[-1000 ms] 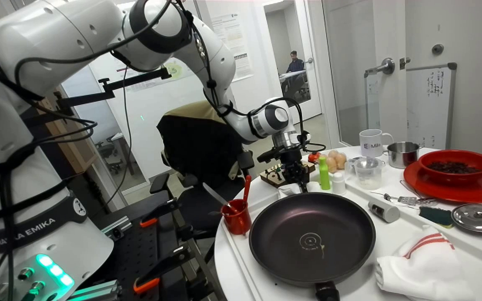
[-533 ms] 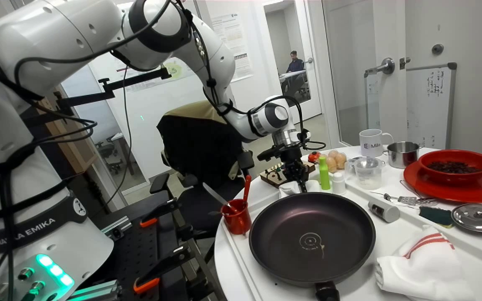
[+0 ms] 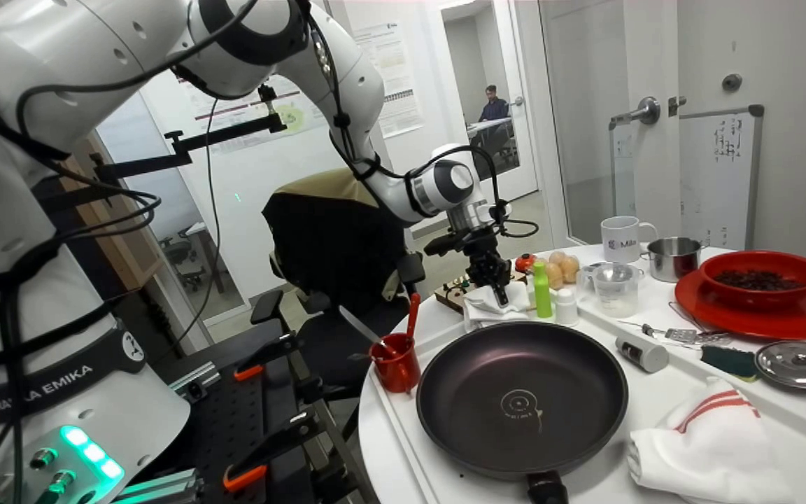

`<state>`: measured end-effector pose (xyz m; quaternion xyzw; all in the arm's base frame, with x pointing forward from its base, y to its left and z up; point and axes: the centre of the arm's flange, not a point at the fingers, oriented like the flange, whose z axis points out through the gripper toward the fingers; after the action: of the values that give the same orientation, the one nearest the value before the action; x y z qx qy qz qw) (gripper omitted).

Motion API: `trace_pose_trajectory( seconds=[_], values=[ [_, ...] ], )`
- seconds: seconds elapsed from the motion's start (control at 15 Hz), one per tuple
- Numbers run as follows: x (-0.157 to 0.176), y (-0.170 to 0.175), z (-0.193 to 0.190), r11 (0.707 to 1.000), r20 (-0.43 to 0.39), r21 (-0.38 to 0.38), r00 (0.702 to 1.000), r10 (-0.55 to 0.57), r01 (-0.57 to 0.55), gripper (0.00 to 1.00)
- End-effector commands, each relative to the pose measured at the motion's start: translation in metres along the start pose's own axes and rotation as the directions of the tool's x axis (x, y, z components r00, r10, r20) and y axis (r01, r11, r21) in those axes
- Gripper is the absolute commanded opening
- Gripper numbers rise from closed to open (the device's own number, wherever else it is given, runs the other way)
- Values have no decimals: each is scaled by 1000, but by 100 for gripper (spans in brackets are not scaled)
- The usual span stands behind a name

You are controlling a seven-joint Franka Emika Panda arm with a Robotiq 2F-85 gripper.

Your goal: Wipe the pan with the white cloth

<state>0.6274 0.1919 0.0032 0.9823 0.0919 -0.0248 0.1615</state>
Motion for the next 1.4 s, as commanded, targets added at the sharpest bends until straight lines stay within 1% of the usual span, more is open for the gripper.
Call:
trace_pose_trajectory(
  seconds=[0.0,0.33,0.6,0.8,1.0,1.07,1.13,1.33],
  values=[
    [-31,13,-35,999,-24,39,999,-23,24,9],
    [-51,45,-65,996,-51,87,998,-21,25,9],
    [-67,77,-74,997,-30,78,999,13,-10,9],
    [-79,101,-71,996,12,67,998,58,-59,9],
    [-88,124,-60,993,46,30,992,116,-117,9],
    [-89,130,-53,989,34,2,988,151,-151,9],
    [-90,135,-47,986,34,-10,985,168,-167,9],
    [-89,147,-30,962,1,-43,963,270,-270,9]
  ],
)
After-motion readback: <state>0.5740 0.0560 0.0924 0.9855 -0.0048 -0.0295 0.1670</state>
